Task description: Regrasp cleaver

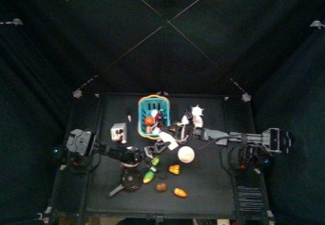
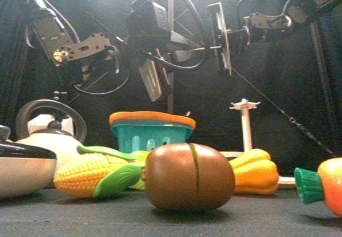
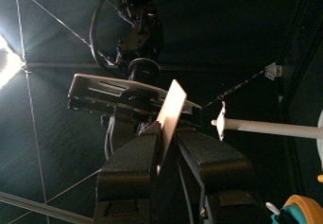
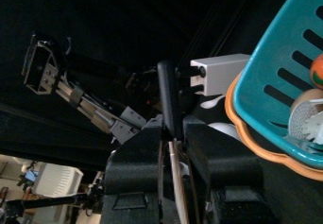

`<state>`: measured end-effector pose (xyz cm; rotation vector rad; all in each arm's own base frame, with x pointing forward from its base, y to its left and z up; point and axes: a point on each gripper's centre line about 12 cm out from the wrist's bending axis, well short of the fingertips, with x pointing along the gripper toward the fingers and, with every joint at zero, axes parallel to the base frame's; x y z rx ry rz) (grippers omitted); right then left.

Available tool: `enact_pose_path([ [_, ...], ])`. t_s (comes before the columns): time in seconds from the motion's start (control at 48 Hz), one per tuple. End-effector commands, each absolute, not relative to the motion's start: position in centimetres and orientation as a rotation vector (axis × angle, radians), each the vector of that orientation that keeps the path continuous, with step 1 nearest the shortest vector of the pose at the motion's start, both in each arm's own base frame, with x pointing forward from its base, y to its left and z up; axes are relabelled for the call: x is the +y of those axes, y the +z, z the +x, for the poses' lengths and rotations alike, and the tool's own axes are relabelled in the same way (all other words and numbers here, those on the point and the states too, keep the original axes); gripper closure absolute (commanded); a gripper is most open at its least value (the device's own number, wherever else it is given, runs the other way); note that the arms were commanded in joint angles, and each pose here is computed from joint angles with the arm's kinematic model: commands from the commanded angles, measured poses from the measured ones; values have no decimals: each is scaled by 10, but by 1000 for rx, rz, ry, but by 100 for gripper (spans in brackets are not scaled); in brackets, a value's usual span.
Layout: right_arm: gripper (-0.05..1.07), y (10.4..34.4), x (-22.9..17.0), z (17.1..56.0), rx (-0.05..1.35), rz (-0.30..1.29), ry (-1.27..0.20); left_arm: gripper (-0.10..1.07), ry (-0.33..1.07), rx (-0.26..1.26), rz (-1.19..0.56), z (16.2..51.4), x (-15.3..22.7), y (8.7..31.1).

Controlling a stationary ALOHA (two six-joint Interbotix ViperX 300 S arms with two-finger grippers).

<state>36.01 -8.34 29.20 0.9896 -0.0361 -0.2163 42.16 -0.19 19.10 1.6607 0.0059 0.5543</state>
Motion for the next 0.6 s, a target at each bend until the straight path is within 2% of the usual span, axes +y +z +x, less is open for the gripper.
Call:
enact_pose_path([
  [0.0,67,305,-82,361,-72,976,-188,50,583,-3,1654,424,1,199],
  [0.146,61,305,-81,363,-79,955,-173,57,584,4,1670,424,1,199],
  [0.292,48,304,-80,362,-76,936,-163,58,580,10,1680,422,1,198],
  [0.583,8,302,-72,353,-40,843,-126,58,579,-1,1670,420,-1,201],
])
